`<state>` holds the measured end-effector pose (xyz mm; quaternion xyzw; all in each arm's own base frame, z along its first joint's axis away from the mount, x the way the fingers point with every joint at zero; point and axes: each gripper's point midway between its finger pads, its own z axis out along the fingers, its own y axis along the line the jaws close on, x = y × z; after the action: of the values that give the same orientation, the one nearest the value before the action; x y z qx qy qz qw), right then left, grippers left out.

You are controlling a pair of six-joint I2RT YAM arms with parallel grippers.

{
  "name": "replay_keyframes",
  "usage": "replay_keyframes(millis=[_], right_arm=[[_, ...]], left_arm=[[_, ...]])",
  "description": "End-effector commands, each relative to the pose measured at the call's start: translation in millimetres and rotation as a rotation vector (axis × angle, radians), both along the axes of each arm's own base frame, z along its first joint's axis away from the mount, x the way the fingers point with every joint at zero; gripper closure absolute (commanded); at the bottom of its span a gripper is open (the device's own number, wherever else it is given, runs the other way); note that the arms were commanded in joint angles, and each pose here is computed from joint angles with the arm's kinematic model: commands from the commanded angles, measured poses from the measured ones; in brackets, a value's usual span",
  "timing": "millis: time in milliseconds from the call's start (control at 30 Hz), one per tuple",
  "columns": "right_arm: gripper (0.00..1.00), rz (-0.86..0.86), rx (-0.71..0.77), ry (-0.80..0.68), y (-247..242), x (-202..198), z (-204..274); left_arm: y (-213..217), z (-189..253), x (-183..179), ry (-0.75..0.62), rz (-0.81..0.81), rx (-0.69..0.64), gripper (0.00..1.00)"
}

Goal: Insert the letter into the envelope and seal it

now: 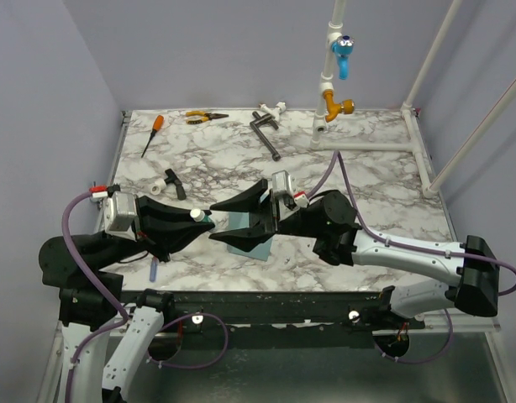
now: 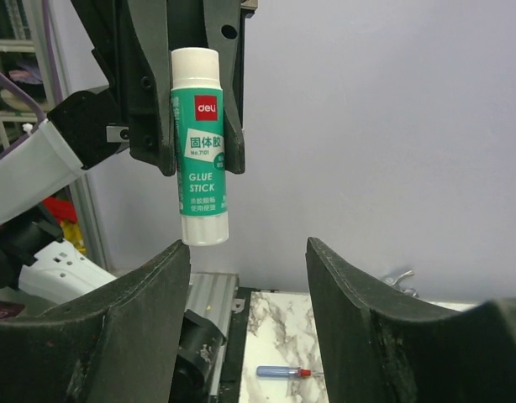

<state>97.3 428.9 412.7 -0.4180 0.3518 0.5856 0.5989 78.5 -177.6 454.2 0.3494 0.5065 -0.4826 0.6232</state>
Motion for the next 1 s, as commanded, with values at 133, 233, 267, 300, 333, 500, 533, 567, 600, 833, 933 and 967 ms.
replay_keyframes(millis=[133,233,267,300,333,500,533,567,600,833,933,967], right_arm=[[0.41,0.059,0.011,0.027,8,-7,8],[0.42,0.09,0.013,0.019,8,-13,10],[0.42,0.099,0.012,0.018,9,-14,10],[0.41,0.108,0.013,0.017,9,-16,12],[0.41,0.11,0.012,0.018,10,-16,12],[0.41,0.123,-0.006,0.024,14,-16,10],[0.42,0.126,-0.011,0.025,15,-16,9],[0.44,0.123,-0.014,0.026,16,-15,8],[0.47,0.122,-0.016,0.029,17,-15,7],[0.86,0.13,-0.04,0.006,18,-17,5],[0.93,0.189,-0.115,-0.084,17,-28,-6],[0.93,0.224,-0.139,-0.133,16,-35,-8]], left_arm=[[1,2,4,-0.02,0.018,-0.015,1.0],[1,1,3,-0.033,0.016,-0.009,1.0],[1,0,3,-0.033,0.015,-0.007,1.0],[0,0,3,-0.033,0.014,-0.006,1.0],[0,0,3,-0.034,0.014,-0.005,1.0],[0,-3,5,-0.039,0.017,0.001,1.0],[0,-3,5,-0.038,0.016,0.001,1.0],[0,-3,5,-0.036,0.014,0.001,1.0],[0,-2,5,-0.038,0.014,0.0,1.0],[-1,-5,0,-0.049,-0.008,0.014,1.0],[-4,-14,-16,-0.087,-0.092,0.066,1.0],[-5,-19,-25,-0.123,-0.136,0.095,1.0]])
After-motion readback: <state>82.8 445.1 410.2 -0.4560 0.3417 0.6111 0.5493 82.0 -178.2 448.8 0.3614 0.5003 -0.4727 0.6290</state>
